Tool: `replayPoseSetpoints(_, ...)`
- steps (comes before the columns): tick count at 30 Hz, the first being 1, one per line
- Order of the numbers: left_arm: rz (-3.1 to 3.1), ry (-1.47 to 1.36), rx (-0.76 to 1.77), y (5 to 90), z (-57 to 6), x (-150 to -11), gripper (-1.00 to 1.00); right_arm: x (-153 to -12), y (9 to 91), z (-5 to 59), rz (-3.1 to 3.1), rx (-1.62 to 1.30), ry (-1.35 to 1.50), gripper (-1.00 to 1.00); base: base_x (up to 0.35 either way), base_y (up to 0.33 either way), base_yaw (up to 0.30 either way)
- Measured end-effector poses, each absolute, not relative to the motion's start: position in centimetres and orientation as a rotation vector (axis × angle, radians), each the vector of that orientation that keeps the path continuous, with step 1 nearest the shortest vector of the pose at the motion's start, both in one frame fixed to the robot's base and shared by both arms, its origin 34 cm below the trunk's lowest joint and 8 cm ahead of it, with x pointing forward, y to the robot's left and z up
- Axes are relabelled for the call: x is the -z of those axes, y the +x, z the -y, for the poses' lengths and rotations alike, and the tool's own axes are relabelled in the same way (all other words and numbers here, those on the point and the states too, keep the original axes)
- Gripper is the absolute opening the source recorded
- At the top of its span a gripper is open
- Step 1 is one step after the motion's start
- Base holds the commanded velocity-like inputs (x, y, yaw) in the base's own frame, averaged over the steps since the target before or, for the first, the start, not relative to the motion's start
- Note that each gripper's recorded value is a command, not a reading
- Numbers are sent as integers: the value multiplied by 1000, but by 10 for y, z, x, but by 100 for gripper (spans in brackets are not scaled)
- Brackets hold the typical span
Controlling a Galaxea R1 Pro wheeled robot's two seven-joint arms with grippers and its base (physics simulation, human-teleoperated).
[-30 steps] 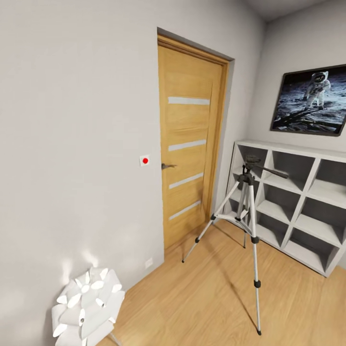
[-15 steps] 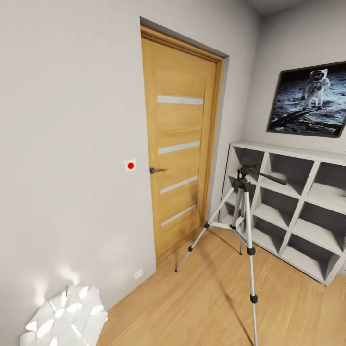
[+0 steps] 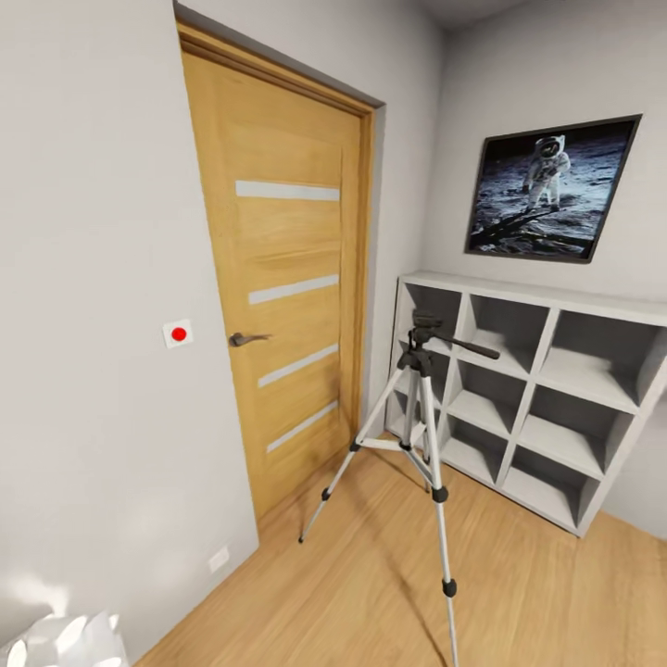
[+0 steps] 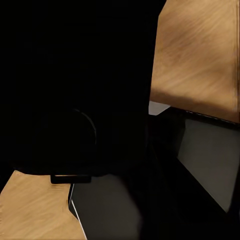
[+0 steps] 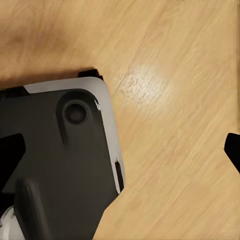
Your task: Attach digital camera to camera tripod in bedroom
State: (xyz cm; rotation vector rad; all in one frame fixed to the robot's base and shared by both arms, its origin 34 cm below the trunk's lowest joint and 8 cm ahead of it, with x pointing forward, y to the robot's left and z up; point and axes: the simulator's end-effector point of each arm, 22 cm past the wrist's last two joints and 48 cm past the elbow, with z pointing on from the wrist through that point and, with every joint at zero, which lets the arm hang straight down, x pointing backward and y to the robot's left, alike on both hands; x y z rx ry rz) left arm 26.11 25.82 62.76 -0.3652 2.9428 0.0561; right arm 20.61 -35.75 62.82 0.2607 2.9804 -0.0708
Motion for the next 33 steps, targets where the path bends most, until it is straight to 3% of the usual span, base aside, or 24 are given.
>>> replayPoseSetpoints(33,-2941,-388,-62,261,-259,-628,-100,-628,207,358,-2979,72,262,100,38,-26,-249)
